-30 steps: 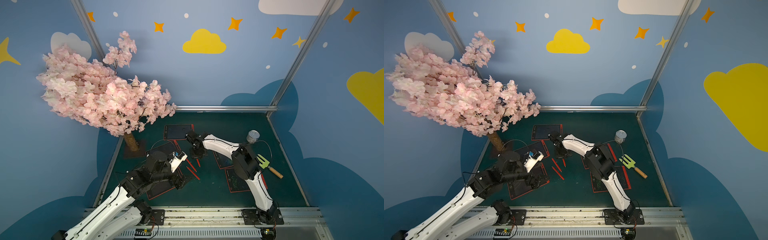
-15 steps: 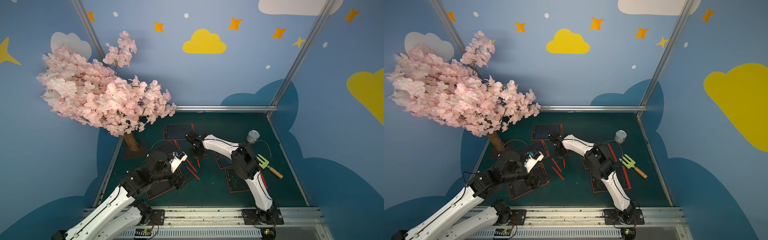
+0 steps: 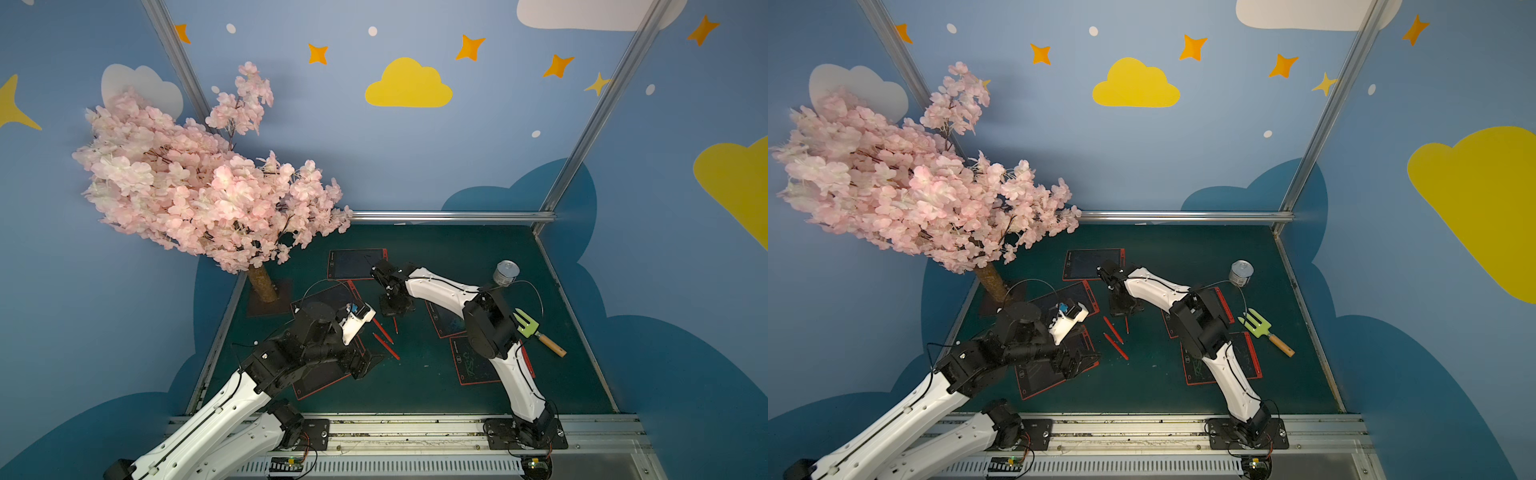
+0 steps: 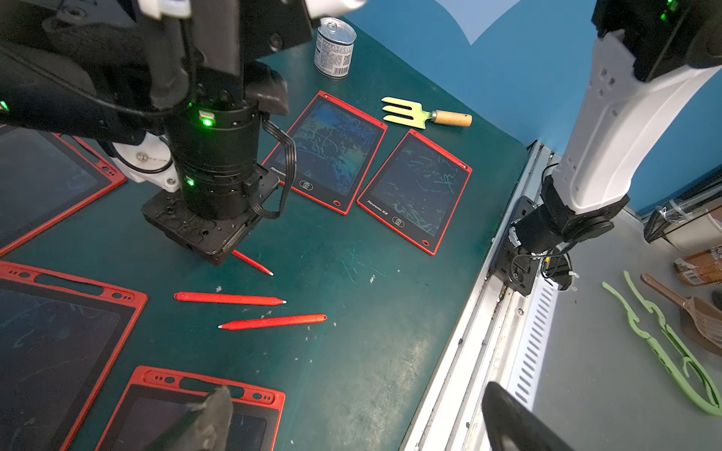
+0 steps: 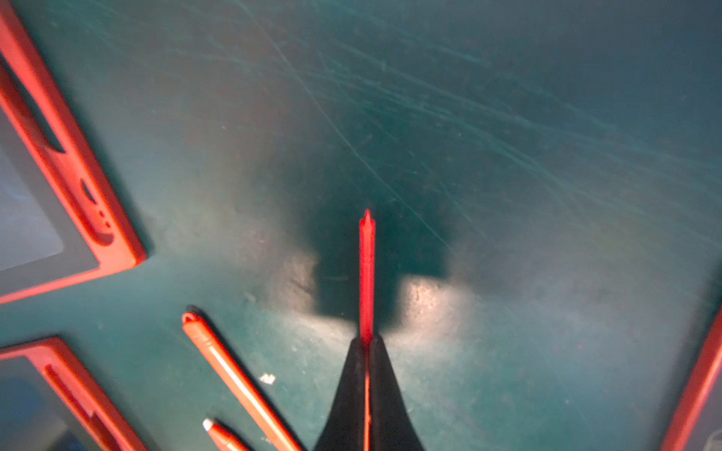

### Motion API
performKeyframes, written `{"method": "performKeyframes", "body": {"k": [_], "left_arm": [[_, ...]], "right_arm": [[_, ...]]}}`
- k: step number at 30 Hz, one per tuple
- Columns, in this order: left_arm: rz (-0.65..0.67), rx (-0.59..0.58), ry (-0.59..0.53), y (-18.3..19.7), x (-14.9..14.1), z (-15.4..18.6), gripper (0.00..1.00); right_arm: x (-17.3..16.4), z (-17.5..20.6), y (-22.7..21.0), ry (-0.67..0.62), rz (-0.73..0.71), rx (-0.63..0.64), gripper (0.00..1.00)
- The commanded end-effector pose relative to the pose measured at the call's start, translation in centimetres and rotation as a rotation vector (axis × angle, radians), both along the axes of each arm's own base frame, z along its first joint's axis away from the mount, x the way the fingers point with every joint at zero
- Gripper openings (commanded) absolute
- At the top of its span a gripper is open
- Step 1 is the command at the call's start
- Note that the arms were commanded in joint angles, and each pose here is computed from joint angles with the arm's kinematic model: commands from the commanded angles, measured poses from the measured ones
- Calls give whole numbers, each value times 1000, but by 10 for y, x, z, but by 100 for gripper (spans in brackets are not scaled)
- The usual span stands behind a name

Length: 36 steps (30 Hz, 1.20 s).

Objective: Place the stylus back onto the writing tablet
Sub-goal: Pick up the stylus from the center of the board.

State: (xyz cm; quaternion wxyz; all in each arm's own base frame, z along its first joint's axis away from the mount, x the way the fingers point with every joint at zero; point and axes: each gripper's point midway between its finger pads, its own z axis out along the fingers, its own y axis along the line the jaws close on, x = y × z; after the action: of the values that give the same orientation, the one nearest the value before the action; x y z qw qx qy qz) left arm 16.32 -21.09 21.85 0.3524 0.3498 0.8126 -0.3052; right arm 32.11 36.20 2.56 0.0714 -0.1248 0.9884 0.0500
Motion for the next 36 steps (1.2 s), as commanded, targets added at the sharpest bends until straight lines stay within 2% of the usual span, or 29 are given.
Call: {"method": "performKeyframes", "body": {"k": [1,3,11,12,14,16,21,25,31,36], "left_arm": [[-12,-21,-19,-2,0,9,99],[-14,-20,-16,-2,-1,8,99],[-12,-18,-17,-2,0,8,99],[-11,-18,-18,-1,0,8,99],[-11,-17,-17,-1,0,8,99],[-11,-17,-17,-1,0,8,99],[-10,-17,-18,-1,0,8,99],[-11,-18,-18,-1,-1,8,99],[-9,-14,-17,-1,0,7,99],[-6,-14,-20,0,0,8,99]], "right_arm": [[-3,-17,-7,36,4,-53,6],[-4,-18,-8,38,7,-63,9],[-1,-20,-11,33,13,-100,10],[0,-19,-11,31,15,-103,9],[1,-19,-11,30,16,-106,0],[2,-19,-11,28,18,-114,0],[4,-20,-11,31,25,-117,9],[8,-20,-9,26,27,-113,13],[14,-21,-7,30,29,-107,13],[17,-23,-7,32,31,-108,9]]}}
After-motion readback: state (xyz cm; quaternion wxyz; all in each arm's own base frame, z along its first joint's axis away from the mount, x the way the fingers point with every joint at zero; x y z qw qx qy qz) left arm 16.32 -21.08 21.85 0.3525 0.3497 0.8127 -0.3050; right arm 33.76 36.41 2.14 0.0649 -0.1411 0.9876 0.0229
